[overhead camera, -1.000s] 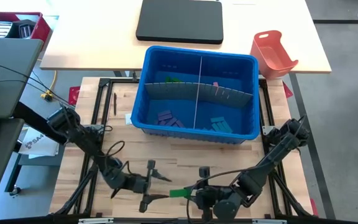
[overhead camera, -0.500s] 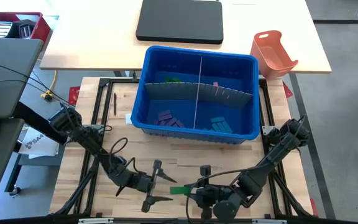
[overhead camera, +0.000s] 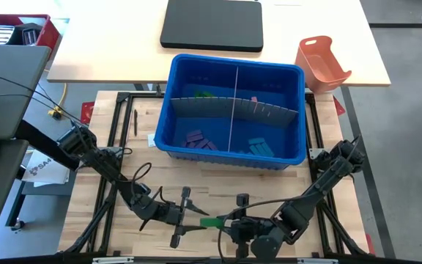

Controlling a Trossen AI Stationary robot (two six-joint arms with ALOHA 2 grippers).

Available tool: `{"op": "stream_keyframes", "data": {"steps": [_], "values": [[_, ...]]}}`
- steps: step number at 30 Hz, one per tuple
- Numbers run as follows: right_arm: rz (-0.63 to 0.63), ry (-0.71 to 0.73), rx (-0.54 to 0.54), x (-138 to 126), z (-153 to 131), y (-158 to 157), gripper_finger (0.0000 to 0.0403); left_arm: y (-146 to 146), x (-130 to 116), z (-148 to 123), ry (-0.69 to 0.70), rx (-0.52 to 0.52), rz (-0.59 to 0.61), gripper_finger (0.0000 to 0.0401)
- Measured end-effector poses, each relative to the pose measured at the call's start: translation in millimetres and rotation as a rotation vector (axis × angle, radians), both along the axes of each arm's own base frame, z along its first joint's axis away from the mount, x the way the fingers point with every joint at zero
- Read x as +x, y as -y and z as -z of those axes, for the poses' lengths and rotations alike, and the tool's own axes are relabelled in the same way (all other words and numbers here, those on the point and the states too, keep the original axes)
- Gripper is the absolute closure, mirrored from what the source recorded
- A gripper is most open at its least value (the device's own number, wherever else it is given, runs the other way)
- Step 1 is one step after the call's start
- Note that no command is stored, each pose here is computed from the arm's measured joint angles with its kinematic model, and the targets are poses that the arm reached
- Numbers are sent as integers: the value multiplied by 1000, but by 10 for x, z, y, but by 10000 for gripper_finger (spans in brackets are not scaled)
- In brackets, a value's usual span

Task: Sort blocks
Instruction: Put the green block into the blue bin with the other green block

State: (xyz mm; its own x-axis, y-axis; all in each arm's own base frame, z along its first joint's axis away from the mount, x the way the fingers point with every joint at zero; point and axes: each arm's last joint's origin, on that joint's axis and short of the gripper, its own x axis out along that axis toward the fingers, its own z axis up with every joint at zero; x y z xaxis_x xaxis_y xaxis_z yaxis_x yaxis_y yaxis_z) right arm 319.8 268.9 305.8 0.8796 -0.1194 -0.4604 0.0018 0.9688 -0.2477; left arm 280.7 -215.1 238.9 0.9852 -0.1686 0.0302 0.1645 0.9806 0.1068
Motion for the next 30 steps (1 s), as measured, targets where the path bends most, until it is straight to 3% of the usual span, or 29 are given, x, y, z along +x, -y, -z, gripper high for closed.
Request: {"op": "stream_keyframes", "data": {"steps": [10, 13, 18, 30], "values": [[41, 22, -2, -4, -10, 9, 287, -7, 1, -6, 7, -11, -9, 306], [50, 17, 1, -7, 1, 13, 274, -5, 1, -16, 14, -12, -2, 306], [42, 6, -1, -11, 10, 12, 312, -6, 0, -18, 14, -12, -10, 307], [80, -57, -11, 49, 131, 91, 312, -102, 60, 64, -63, -25, -99, 290]]}}
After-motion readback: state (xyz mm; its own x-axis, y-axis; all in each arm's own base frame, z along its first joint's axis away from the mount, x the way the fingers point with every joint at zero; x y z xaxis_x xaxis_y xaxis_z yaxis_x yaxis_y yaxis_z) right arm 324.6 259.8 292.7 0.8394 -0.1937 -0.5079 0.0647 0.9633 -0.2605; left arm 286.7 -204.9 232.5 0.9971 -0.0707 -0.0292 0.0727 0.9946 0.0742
